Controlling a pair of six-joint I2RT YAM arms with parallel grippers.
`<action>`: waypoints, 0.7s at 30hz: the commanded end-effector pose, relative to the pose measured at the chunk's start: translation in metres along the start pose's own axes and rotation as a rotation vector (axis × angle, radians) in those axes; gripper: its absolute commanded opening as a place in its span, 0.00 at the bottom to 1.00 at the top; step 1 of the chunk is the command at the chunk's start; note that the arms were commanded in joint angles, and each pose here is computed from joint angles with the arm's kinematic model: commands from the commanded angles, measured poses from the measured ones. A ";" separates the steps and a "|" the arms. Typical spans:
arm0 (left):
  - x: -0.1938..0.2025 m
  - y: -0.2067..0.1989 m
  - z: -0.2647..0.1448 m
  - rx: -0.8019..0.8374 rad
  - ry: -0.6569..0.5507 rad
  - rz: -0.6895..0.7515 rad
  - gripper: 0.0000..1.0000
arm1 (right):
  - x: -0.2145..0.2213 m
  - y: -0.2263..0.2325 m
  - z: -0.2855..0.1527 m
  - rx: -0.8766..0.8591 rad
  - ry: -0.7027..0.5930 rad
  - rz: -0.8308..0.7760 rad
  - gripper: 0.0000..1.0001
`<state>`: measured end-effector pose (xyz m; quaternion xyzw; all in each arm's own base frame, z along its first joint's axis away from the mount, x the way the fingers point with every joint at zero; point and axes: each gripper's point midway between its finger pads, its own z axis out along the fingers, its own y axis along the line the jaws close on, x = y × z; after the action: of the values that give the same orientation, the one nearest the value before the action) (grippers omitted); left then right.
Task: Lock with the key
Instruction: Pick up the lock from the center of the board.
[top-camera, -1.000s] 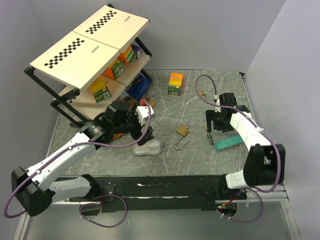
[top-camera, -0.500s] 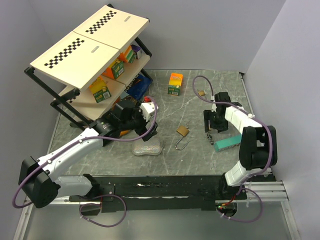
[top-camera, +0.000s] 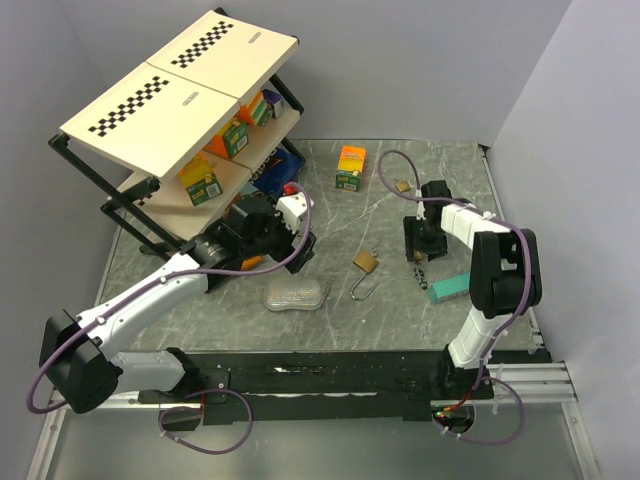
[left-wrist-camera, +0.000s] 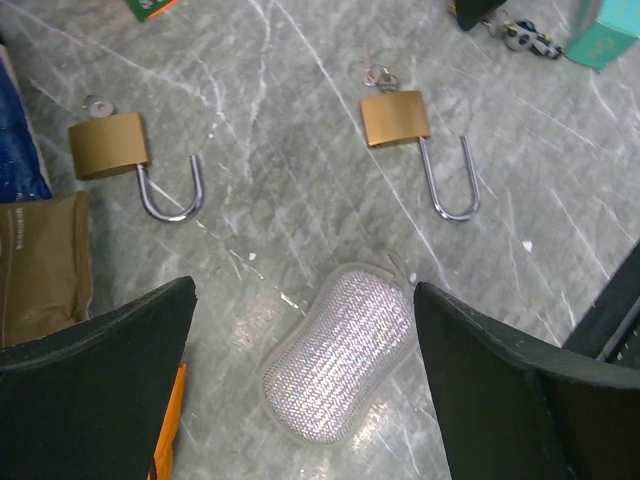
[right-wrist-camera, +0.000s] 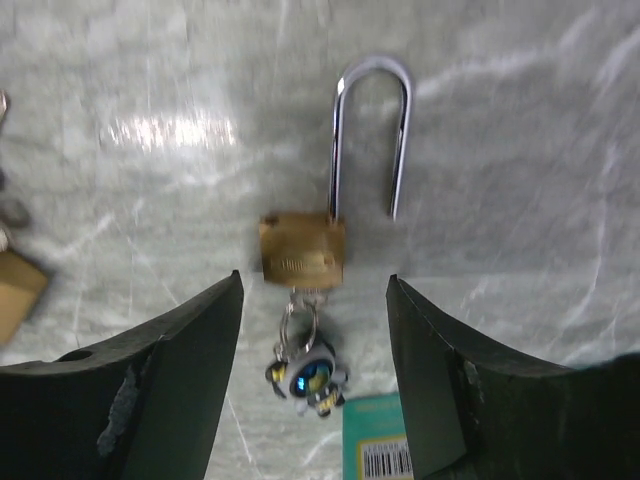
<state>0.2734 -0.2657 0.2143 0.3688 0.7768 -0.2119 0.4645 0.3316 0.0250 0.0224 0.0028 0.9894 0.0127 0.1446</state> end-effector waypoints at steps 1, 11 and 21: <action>-0.029 0.013 0.000 -0.077 -0.077 -0.031 0.96 | -0.020 0.004 0.009 0.010 -0.039 -0.004 0.65; -0.035 0.018 0.006 -0.115 -0.089 -0.095 0.96 | -0.029 0.010 0.011 0.017 -0.023 -0.023 0.53; -0.033 0.000 0.004 -0.023 -0.105 -0.119 0.96 | -0.031 0.019 0.001 -0.039 -0.007 -0.102 0.00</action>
<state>0.2899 -0.2677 0.2147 0.3268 0.7937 -0.2005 0.4722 0.3509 0.0332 0.0169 -0.0171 0.9905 0.0019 0.1365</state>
